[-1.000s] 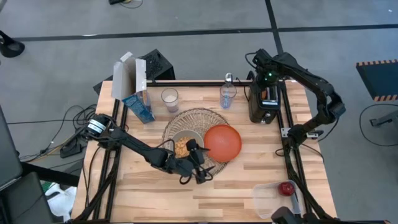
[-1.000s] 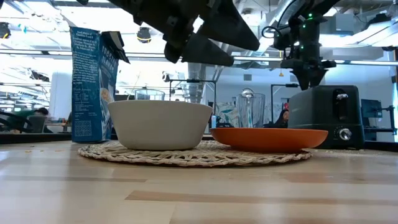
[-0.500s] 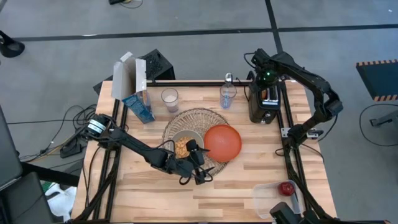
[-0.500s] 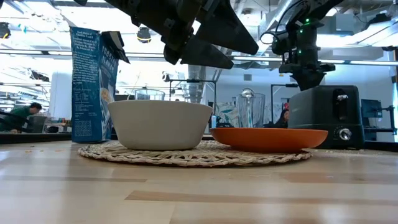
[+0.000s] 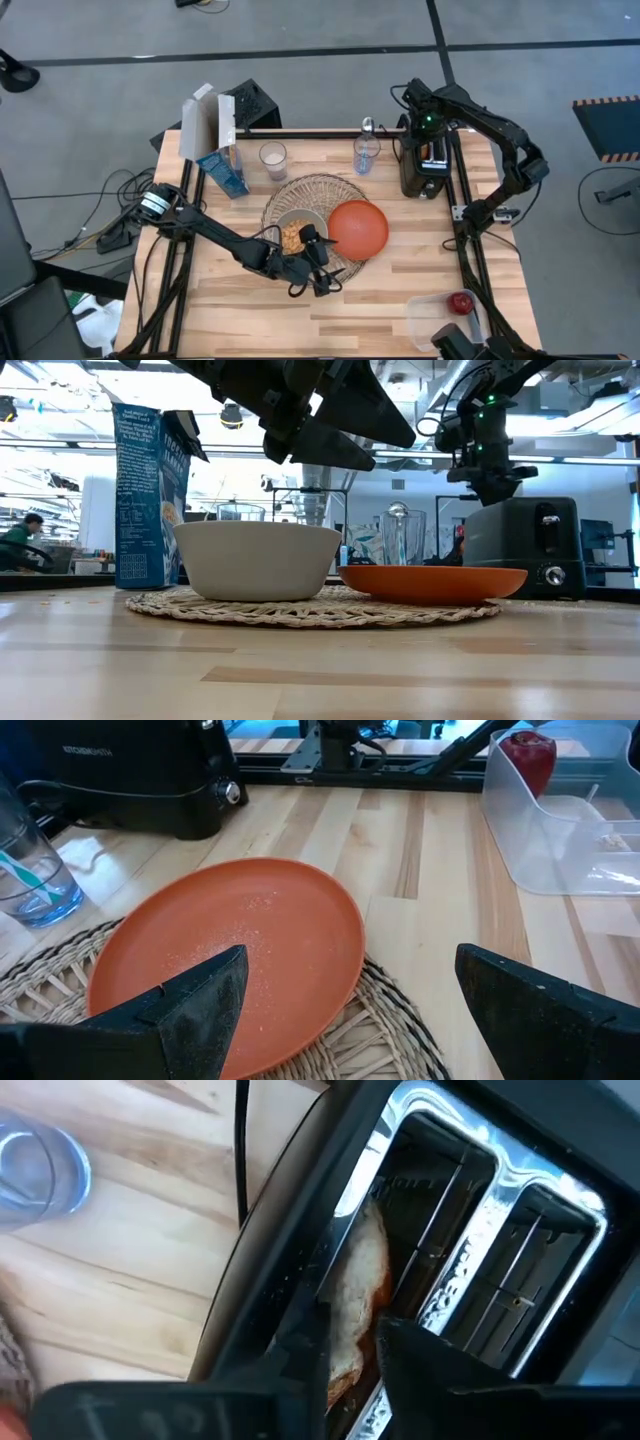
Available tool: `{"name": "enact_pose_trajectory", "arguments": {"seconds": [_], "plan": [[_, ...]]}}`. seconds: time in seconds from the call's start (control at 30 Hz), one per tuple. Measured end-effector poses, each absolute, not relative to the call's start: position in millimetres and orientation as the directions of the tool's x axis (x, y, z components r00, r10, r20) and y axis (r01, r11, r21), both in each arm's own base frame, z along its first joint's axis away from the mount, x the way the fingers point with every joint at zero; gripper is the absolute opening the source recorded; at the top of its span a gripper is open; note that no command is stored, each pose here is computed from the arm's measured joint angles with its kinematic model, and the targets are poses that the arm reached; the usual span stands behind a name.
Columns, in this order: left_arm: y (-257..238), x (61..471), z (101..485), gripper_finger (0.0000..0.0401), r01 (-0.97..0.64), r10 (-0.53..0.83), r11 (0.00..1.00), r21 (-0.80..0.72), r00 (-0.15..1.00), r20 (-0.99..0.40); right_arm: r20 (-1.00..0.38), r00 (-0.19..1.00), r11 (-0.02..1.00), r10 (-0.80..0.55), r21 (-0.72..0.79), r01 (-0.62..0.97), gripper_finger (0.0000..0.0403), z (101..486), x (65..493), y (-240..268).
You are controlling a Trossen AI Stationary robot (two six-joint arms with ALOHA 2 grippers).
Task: Arrange a breakfast setting
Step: Put the bagel from the toaster on the orange plate
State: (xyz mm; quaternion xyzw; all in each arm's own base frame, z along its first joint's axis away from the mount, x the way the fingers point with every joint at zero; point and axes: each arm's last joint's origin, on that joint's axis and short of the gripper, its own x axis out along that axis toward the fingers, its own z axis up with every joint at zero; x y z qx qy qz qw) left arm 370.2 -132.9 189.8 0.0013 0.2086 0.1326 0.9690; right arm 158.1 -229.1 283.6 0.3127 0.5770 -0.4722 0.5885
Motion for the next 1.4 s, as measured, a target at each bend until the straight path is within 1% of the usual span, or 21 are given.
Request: {"name": "enact_pose_trajectory", "arguments": {"seconds": [0.13,0.23,0.47,0.67,0.83,1.13,1.4], "plan": [[-133,370,190,0.0343,-0.257,0.257,0.965,0.057,0.878,-0.404,-0.969,-0.132,0.357,-0.208,-0.201,0.912,0.0071,284,158,-229],[-133,370,190,0.0343,-0.257,0.258,0.965,0.057,0.878,-0.404,-0.97,-0.138,0.359,-0.2,-0.204,0.911,0.0059,284,157,-229],[-133,370,190,0.0343,-0.257,0.258,0.965,0.057,0.878,-0.403,-0.968,-0.134,0.356,-0.211,-0.203,0.912,0.0057,288,155,-226],[-133,370,190,0.0343,-0.258,0.258,0.965,0.054,0.878,-0.403,-0.964,-0.111,0.349,-0.244,-0.194,0.917,0.0057,302,150,-219],[-133,370,190,0.0343,-0.26,0.258,0.964,0.051,0.879,-0.402,-0.953,-0.083,0.351,-0.29,-0.186,0.918,0.0057,326,148,-217],[-133,370,190,0.0343,-0.26,0.258,0.964,0.05,0.879,-0.401,-0.946,-0.064,0.345,-0.318,-0.179,0.921,0.0057,364,143,-209],[-133,370,190,0.0343,-0.261,0.258,0.964,0.049,0.879,-0.401,-0.913,0.022,0.374,-0.407,-0.145,0.916,0.0057,395,138,-186]]}}
